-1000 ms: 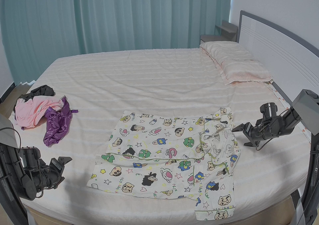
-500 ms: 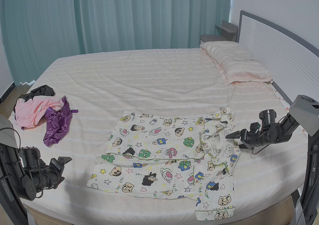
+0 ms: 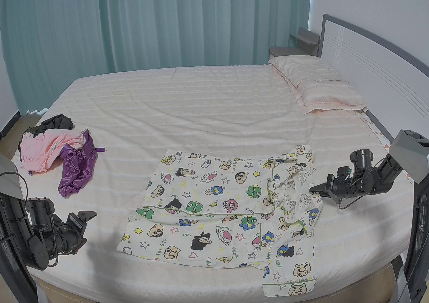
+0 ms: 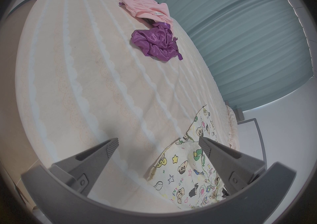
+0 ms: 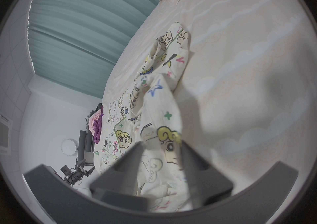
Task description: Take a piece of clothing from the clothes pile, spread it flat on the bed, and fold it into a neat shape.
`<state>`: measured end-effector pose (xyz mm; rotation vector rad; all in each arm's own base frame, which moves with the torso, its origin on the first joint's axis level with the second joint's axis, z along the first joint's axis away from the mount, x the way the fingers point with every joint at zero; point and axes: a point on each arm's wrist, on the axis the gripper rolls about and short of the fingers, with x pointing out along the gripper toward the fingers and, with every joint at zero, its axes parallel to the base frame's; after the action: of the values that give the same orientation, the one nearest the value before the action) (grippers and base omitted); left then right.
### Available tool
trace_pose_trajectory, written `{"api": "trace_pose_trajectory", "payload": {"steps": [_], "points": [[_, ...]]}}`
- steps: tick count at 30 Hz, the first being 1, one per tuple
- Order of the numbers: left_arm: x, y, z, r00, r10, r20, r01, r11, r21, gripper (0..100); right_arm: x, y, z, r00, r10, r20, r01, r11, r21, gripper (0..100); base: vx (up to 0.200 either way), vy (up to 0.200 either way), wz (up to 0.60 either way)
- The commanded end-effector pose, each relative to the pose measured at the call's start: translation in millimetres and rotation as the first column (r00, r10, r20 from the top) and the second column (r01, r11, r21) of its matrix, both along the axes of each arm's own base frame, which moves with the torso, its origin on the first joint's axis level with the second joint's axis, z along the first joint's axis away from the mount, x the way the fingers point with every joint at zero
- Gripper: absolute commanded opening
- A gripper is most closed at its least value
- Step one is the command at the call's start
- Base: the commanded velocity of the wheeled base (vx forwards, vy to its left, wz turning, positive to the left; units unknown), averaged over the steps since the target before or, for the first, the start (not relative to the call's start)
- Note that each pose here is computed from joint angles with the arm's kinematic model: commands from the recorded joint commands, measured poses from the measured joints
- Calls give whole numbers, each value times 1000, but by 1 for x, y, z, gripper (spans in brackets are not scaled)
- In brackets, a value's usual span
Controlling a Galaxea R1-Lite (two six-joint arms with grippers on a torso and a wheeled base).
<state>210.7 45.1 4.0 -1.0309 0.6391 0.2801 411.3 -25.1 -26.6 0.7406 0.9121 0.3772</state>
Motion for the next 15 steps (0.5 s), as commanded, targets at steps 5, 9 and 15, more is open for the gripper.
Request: {"api": "trace_pose_trajectory", "payload": {"steps": [5,9,15], "points": [[0,0,1,1000,0,2,0,1000,2,100,-5,-15,9,999,-44,4,44,999,6,0,0,0,0],[0,0,1,1000,0,4,0,1000,5,100,-12,-27,17,997,-73,13,73,997,-3,0,0,0,0],[-2,0,4,1000,-2,14,2,1000,10,100,-21,-55,22,987,-158,17,159,987,-28,0,0,0,0]]}}
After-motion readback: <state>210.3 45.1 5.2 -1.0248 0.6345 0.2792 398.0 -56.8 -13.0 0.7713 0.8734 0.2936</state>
